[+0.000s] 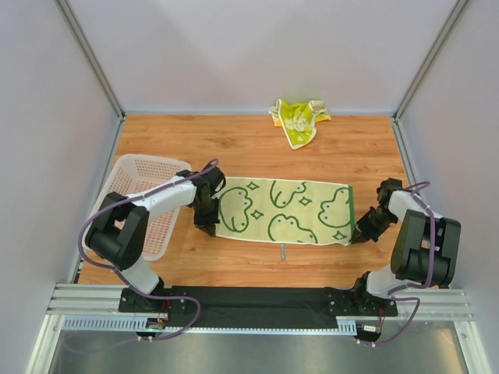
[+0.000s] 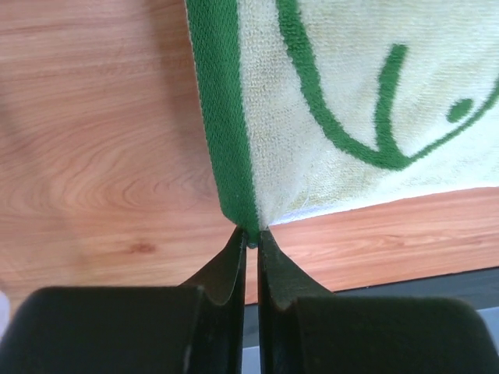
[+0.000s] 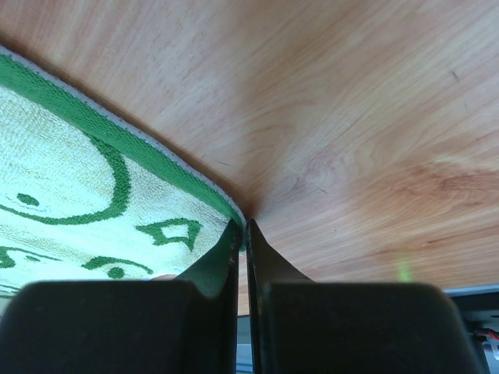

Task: Roll the towels
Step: Fold the towel

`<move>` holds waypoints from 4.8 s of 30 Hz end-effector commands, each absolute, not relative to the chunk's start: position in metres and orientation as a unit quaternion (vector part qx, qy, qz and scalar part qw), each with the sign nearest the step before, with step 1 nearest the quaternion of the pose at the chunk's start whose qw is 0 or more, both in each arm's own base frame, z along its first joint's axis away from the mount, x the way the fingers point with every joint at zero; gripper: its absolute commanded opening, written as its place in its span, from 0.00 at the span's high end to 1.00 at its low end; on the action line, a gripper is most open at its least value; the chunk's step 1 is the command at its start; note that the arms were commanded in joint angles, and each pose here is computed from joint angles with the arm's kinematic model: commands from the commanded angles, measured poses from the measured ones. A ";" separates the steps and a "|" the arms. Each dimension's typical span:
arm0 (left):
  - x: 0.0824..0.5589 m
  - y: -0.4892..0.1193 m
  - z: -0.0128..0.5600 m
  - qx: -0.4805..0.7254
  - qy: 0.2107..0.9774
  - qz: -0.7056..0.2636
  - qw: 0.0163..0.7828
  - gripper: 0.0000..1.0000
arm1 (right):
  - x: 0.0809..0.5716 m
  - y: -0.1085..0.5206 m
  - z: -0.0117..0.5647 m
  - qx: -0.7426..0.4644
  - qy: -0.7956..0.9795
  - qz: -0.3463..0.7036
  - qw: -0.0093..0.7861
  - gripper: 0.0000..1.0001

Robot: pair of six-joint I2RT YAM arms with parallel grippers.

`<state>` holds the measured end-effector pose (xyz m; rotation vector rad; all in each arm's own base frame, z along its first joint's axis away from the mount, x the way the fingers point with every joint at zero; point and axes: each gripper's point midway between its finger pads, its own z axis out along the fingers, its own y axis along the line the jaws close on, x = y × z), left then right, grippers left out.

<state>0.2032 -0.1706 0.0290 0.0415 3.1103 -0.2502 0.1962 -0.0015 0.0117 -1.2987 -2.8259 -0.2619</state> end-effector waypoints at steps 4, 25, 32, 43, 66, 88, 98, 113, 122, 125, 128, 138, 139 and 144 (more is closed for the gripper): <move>0.207 -0.170 0.055 0.023 0.995 -0.087 0.036 1.00 | 0.212 -0.018 0.034 -0.416 -0.907 -0.054 -0.026 1.00; 0.259 -0.172 0.105 0.016 0.997 -0.039 0.059 1.00 | 0.277 -0.016 0.086 -0.391 -0.910 -0.117 -0.070 1.00; 0.291 -0.177 0.118 0.012 0.996 -0.040 0.074 1.00 | 0.313 -0.018 0.095 -0.368 -0.919 -0.117 -0.080 1.00; 0.324 -0.176 0.111 -0.002 0.998 -0.031 0.062 1.00 | 0.351 -0.023 0.093 -0.351 -0.927 -0.106 -0.077 1.00; 0.369 -0.171 0.077 -0.016 0.999 -0.016 0.035 1.00 | 0.401 -0.022 0.073 -0.332 -0.937 -0.095 -0.058 1.00; 0.421 -0.165 0.074 -0.033 0.997 -0.029 0.066 0.32 | 0.422 -0.035 0.054 -0.367 -0.926 -0.055 -0.065 0.99; 0.380 -0.154 0.088 -0.042 0.996 -0.032 0.067 0.29 | 0.439 -0.023 0.072 -0.354 -0.925 -0.102 -0.093 0.57; 0.348 -0.187 0.051 -0.026 0.992 -0.111 0.059 0.33 | 0.425 0.006 0.144 -0.254 -0.928 -0.151 -0.226 0.63; 0.348 -0.179 0.032 -0.047 0.995 -0.076 0.035 0.39 | 0.422 0.045 0.090 -0.225 -0.943 -0.182 -0.166 0.78; 0.344 -0.174 0.024 -0.048 0.997 -0.062 0.026 0.61 | 0.420 0.041 0.068 -0.230 -0.948 -0.166 -0.144 0.82; 0.337 -0.167 0.018 -0.048 0.998 -0.045 0.016 0.76 | 0.413 0.032 0.050 -0.240 -0.953 -0.137 -0.125 0.86; 0.310 -0.135 0.020 -0.071 0.997 0.020 -0.008 0.91 | 0.356 -0.011 0.010 -0.304 -0.950 0.001 -0.067 1.00; 0.309 -0.134 0.019 -0.072 0.997 0.022 -0.012 0.91 | 0.351 -0.014 0.008 -0.306 -0.950 0.011 -0.061 1.00; 0.303 -0.132 0.014 -0.071 0.997 0.025 -0.026 0.92 | 0.337 -0.024 0.001 -0.315 -0.947 0.046 -0.042 1.00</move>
